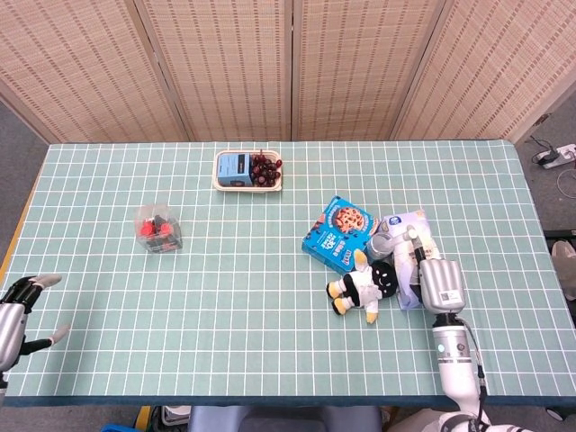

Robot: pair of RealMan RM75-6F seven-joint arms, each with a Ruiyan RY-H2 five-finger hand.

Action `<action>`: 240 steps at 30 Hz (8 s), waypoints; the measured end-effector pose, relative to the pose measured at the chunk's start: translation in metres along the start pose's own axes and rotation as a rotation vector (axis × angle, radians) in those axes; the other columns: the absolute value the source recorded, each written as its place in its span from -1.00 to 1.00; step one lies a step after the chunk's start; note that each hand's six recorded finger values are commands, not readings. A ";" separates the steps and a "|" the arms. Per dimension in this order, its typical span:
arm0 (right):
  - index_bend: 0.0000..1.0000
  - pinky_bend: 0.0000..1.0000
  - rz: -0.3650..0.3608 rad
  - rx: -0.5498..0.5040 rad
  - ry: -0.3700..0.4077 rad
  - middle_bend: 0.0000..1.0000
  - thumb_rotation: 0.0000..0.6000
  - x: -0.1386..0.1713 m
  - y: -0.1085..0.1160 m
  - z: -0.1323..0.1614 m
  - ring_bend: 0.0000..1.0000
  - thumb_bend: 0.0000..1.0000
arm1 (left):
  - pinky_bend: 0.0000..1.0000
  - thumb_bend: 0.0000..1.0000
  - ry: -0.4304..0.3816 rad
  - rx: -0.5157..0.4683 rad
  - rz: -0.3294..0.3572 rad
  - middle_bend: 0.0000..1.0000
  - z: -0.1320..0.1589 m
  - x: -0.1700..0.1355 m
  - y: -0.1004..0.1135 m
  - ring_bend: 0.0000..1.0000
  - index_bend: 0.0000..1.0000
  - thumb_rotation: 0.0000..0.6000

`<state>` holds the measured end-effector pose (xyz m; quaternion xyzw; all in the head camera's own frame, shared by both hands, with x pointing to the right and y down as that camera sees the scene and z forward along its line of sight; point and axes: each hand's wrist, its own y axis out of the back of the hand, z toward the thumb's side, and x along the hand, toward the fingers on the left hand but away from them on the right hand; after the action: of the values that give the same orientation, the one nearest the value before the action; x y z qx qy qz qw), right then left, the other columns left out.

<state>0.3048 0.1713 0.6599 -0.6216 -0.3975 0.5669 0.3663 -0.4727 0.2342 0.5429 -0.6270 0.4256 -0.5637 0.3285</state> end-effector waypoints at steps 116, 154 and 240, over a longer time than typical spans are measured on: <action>0.22 1.00 -0.090 -0.635 0.074 1.00 1.00 -0.046 0.010 0.005 1.00 -0.40 | -0.05 -0.66 0.019 -0.024 0.000 -0.48 -0.005 0.000 0.006 -0.61 -0.42 1.00; 0.27 1.00 -0.204 -0.735 0.240 1.00 1.00 -0.007 0.100 0.024 1.00 -0.39 | -0.05 -0.66 0.023 -0.020 -0.005 -0.48 -0.006 0.001 0.005 -0.61 -0.42 1.00; 0.35 1.00 -0.057 -0.663 0.556 1.00 1.00 -0.014 0.084 0.057 1.00 -0.34 | -0.05 -0.66 0.042 -0.013 -0.009 -0.48 -0.010 0.001 0.006 -0.61 -0.43 1.00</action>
<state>0.2542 0.1245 0.5847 -0.8236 -0.4612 0.2091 0.2555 -0.4830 0.2313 0.5397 -0.6192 0.4334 -0.5753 0.3128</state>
